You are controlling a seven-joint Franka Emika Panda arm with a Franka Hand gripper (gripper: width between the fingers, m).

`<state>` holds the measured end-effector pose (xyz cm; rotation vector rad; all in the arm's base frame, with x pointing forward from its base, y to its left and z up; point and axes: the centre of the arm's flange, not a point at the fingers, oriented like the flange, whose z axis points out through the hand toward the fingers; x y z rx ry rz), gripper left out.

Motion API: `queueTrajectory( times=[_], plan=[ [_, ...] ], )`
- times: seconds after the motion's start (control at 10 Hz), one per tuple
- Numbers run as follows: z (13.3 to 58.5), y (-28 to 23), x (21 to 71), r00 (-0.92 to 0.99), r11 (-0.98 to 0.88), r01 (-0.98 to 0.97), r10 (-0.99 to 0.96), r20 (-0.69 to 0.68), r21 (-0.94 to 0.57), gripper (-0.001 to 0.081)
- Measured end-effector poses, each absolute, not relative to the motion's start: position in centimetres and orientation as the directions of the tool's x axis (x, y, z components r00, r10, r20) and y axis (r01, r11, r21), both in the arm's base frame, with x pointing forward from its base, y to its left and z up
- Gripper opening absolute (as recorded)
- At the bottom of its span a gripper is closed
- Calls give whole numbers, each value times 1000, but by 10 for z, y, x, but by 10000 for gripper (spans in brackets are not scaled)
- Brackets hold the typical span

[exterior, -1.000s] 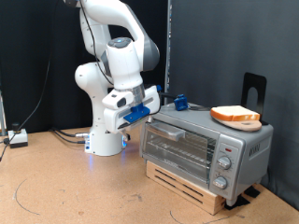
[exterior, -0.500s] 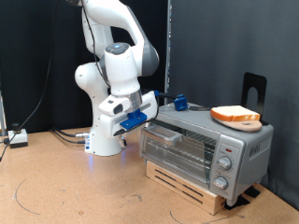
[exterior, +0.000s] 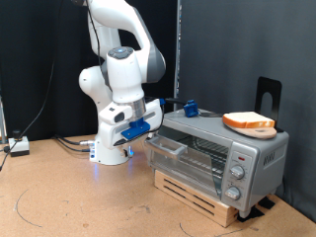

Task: Make a piece of toast with the oven

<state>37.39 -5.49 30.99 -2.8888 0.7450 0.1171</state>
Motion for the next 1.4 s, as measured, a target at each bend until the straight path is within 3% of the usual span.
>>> queueTrajectory(
  times=[0.9, 1.4],
  plan=[
    [270, -98, 379, 853, -854, -520, -517, -76, -27, 807],
    [250, -108, 392, 844, -842, -536, -532, -60, -70, 807]
  ],
)
